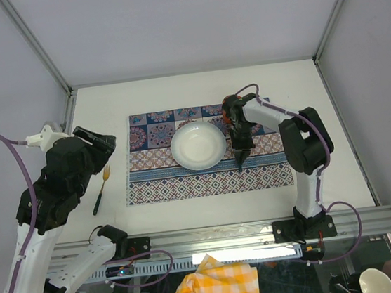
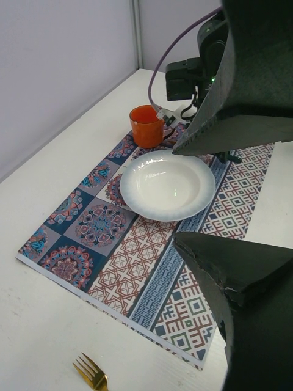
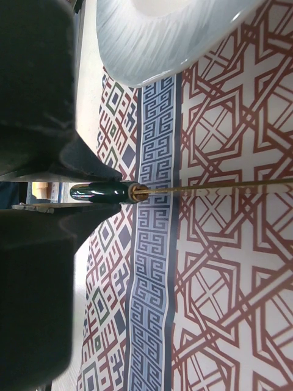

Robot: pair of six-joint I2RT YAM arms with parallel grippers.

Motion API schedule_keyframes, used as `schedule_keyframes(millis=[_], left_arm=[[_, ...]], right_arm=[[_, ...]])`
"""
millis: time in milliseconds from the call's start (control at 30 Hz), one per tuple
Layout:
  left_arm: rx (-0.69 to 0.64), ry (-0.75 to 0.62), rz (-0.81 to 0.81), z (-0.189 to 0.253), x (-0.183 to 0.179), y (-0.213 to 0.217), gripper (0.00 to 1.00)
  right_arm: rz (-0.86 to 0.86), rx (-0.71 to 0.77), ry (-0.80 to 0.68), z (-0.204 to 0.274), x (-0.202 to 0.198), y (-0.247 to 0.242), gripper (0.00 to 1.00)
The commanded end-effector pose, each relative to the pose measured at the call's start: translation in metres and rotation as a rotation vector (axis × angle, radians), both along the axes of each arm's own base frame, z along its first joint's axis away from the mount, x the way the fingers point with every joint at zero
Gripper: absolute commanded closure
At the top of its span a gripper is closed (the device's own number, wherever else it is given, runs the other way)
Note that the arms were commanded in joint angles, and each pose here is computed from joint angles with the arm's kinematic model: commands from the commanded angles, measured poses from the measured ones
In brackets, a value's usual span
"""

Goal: Set the dinner table for one person
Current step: Place the knife on the napkin.

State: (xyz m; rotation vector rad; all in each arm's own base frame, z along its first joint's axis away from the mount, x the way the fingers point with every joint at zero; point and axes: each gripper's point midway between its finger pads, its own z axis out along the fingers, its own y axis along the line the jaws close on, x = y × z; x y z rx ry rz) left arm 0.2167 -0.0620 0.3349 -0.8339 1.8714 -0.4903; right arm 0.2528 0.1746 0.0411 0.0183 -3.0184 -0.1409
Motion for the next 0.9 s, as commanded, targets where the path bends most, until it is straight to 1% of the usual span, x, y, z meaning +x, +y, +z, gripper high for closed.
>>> schedule_keyframes(millis=[0, 133, 200, 433, 700, 767, 867], left_arm=[[-0.017, -0.031, -0.013, 0.006, 0.007, -0.005, 0.46], [-0.019, -0.029, -0.017, 0.004, 0.008, -0.007, 0.46], [-0.018, -0.03, -0.019, 0.004, 0.009, -0.007, 0.46], [-0.014, -0.027, -0.021, 0.004, 0.009, -0.008, 0.45], [-0.011, -0.025, -0.023, 0.002, 0.009, -0.008, 0.45], [-0.009, -0.026, -0.022, 0.003, 0.009, -0.008, 0.45], [-0.01, -0.028, -0.023, 0.003, 0.009, -0.008, 0.45]], right_arm=[[0.002, 0.02, -0.035, -0.001, 0.013, 0.009, 1.0], [0.004, 0.027, -0.034, -0.003, 0.014, 0.012, 1.0], [0.005, 0.027, -0.032, -0.004, 0.013, 0.013, 0.93], [0.013, 0.02, -0.031, -0.006, 0.015, 0.017, 0.82], [0.015, 0.004, -0.02, -0.011, 0.013, 0.016, 0.76], [0.015, -0.001, -0.02, -0.012, 0.013, 0.016, 0.73], [0.011, -0.004, -0.022, -0.011, 0.012, 0.015, 0.72]])
